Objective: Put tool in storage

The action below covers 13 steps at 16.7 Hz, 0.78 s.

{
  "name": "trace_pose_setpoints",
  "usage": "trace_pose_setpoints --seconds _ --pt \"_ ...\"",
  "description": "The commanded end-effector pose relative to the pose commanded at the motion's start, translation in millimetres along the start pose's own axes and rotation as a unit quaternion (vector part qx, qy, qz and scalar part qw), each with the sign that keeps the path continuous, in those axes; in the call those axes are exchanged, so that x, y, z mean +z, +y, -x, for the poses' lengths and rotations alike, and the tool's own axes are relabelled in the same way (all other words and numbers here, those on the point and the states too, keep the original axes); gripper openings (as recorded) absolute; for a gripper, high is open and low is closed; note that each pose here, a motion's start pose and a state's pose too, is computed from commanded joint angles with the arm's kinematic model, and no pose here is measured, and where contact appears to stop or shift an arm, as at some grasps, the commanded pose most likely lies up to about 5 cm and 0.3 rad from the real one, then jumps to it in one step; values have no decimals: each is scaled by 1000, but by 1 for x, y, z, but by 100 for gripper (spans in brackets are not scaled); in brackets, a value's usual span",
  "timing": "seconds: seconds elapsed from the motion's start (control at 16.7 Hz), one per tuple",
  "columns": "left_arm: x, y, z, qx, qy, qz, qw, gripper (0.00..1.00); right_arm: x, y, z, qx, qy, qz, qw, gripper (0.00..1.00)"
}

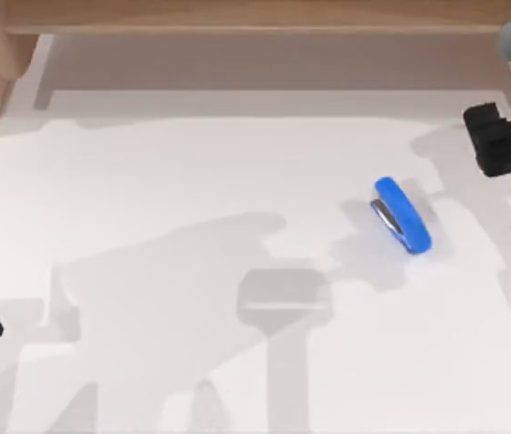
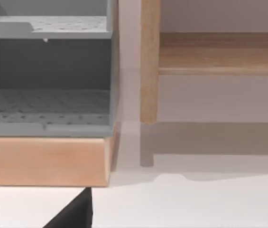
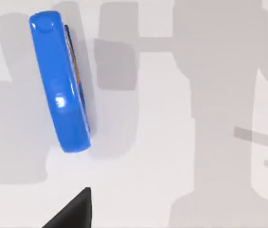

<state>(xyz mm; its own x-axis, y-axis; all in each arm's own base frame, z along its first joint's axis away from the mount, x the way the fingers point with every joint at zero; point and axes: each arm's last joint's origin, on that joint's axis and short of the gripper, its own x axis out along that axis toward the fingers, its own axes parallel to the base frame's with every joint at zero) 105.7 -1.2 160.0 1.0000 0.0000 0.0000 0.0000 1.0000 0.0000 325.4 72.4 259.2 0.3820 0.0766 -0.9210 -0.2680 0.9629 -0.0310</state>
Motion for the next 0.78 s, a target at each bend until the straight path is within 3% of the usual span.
trace_pose_setpoints --seconds 0.18,0.42,0.78 --pt "0 0 0 0 0 0 1000 100 33 24 -54 18 91 40 995 100" --pt "0 0 0 0 0 0 1000 100 53 57 -112 34 168 84 982 100" --pt "0 0 0 0 0 0 1000 100 58 72 -132 38 190 101 976 100"
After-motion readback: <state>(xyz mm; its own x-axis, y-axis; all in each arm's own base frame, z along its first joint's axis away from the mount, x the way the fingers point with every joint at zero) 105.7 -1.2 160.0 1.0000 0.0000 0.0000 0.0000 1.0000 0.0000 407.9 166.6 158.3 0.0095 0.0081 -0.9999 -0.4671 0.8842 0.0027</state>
